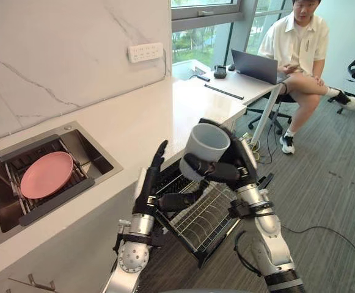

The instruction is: Walk over to the sink, pick up the cup, carry it to the dishwasher, place the cup inside the dishwasher, then close the dishwasher door

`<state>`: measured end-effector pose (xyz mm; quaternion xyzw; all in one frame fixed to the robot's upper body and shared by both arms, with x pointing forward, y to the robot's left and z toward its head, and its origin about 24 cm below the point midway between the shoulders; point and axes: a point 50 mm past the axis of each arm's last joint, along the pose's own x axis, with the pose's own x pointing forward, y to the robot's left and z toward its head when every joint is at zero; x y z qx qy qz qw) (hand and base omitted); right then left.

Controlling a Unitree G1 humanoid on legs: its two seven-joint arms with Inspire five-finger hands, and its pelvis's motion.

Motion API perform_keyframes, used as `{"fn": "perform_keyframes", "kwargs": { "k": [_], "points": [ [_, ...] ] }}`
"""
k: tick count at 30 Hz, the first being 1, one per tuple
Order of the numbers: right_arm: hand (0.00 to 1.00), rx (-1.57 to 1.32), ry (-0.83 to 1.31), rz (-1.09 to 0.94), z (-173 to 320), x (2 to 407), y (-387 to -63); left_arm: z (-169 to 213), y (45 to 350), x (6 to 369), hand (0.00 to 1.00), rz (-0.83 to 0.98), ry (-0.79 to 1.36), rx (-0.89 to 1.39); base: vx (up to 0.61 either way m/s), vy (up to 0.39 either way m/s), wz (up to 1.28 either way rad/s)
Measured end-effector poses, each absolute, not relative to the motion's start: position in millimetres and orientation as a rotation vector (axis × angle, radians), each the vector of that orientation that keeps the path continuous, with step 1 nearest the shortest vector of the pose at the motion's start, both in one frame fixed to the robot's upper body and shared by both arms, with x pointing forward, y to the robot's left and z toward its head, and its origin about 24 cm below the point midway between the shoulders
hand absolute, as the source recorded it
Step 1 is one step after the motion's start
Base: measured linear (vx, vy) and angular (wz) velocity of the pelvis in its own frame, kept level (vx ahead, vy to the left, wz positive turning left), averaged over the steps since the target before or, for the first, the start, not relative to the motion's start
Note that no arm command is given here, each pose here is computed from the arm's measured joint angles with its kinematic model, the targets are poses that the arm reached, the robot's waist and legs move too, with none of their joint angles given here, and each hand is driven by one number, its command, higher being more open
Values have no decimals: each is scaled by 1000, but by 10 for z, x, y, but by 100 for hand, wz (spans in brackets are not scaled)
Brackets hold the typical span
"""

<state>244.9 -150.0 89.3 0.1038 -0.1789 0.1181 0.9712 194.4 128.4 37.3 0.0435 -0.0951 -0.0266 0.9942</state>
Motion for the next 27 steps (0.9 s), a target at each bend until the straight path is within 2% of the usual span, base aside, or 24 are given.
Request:
{"fn": "perform_keyframes", "kwargs": {
  "k": [3,14,22,27],
  "points": [
    [0,214,-381,201,921,2449,-1596,366,1368,1931,100,-46,-177,59,0,0,0],
    [0,206,-382,190,909,2431,-1658,400,1352,1840,100,-146,-167,-17,0,0,0],
    [0,193,-298,87,697,2234,-1895,-121,1441,1568,100,-120,119,-5,4,6,-2],
    [0,206,-263,61,611,2147,-1951,-251,1502,1421,100,-106,197,-49,-16,-2,0]
  ]
}}
